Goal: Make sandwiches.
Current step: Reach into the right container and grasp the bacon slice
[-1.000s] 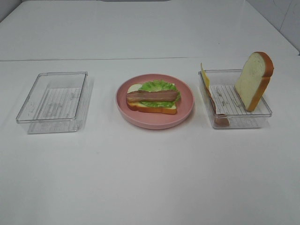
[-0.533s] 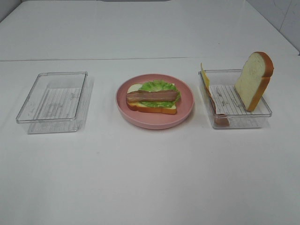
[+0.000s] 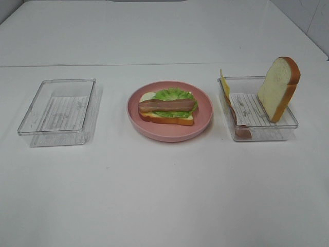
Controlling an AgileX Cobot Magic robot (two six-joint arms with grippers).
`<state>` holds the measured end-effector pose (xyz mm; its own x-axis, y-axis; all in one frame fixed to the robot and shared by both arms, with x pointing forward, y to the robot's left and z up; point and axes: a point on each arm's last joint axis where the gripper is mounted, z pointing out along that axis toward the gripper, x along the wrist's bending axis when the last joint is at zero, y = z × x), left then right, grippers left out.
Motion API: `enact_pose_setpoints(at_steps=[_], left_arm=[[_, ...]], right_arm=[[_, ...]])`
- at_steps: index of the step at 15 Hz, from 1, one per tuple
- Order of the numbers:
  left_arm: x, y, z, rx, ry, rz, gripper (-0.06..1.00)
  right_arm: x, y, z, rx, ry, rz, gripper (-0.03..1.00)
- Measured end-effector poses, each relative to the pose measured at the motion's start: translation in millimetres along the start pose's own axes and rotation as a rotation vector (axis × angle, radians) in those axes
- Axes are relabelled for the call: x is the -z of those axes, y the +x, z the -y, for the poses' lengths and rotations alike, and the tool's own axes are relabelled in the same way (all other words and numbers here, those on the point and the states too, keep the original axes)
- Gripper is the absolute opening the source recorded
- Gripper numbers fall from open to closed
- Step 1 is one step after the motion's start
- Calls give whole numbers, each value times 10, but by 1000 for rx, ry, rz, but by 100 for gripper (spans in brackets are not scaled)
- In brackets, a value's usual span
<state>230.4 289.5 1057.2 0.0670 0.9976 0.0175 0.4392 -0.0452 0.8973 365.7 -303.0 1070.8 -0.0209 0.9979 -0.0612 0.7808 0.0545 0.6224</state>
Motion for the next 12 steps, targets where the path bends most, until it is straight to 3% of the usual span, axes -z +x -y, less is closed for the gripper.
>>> enact_pose_setpoints(at_steps=[5,9,12], left_arm=[[0,0,0,0,0,0,97],[0,0,0,0,0,0,97],[0,0,0,0,0,0,97]], right_arm=[[-214,-32,-670,16,50,-14,96],[-415,-22,-1014,9,105,-49,96],[-588,27,-1274,-2,187,-123,96]])
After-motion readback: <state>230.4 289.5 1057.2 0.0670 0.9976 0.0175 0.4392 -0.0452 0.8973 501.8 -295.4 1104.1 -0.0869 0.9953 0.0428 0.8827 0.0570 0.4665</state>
